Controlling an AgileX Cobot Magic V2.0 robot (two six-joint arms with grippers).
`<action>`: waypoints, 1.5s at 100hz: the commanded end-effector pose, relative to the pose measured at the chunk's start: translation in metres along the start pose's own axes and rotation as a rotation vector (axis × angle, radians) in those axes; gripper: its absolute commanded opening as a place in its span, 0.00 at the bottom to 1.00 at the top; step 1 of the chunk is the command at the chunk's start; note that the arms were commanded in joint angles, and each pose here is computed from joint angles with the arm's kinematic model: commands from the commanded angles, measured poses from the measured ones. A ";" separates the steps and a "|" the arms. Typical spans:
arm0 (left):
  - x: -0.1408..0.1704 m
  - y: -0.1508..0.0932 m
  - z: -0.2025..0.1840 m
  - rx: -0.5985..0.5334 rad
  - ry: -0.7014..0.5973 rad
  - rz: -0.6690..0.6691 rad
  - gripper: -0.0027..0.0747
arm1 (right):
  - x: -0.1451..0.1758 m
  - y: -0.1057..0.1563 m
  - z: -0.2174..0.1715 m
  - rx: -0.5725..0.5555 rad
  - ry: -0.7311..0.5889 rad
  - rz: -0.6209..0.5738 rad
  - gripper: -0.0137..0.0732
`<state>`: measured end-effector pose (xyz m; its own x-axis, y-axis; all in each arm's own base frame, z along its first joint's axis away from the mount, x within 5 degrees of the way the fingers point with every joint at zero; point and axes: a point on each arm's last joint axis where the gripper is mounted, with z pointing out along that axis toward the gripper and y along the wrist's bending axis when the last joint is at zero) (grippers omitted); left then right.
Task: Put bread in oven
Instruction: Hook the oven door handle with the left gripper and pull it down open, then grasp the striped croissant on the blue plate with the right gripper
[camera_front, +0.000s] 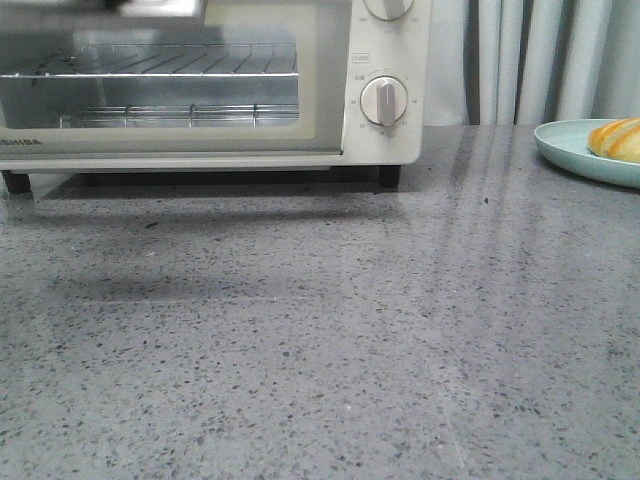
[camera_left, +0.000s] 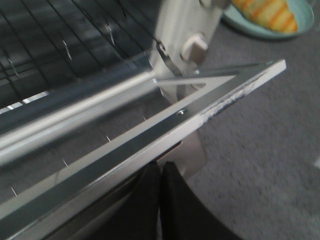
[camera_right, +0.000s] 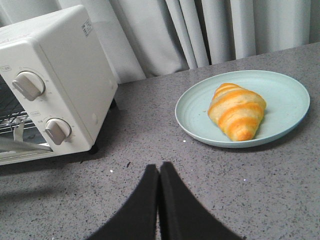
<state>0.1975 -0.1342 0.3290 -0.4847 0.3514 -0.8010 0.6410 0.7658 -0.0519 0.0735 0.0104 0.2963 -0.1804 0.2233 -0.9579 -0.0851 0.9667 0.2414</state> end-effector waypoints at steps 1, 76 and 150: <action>0.004 -0.002 0.003 -0.002 0.005 0.023 0.01 | -0.017 0.003 -0.001 -0.005 -0.095 0.003 0.10; 0.036 -0.018 -0.080 0.005 -0.239 0.025 0.01 | -0.098 0.011 0.034 0.123 0.128 -0.239 0.11; 0.077 -0.033 -0.185 -0.058 -0.536 0.165 0.01 | -0.063 -0.060 0.265 0.347 0.741 -0.164 0.61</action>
<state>0.0292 -0.0330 0.3668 -0.0454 0.2050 -0.9777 0.6530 0.7467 0.1263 0.3430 -0.0216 0.2863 -0.8471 0.0538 -0.5287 0.1019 0.9928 -0.0623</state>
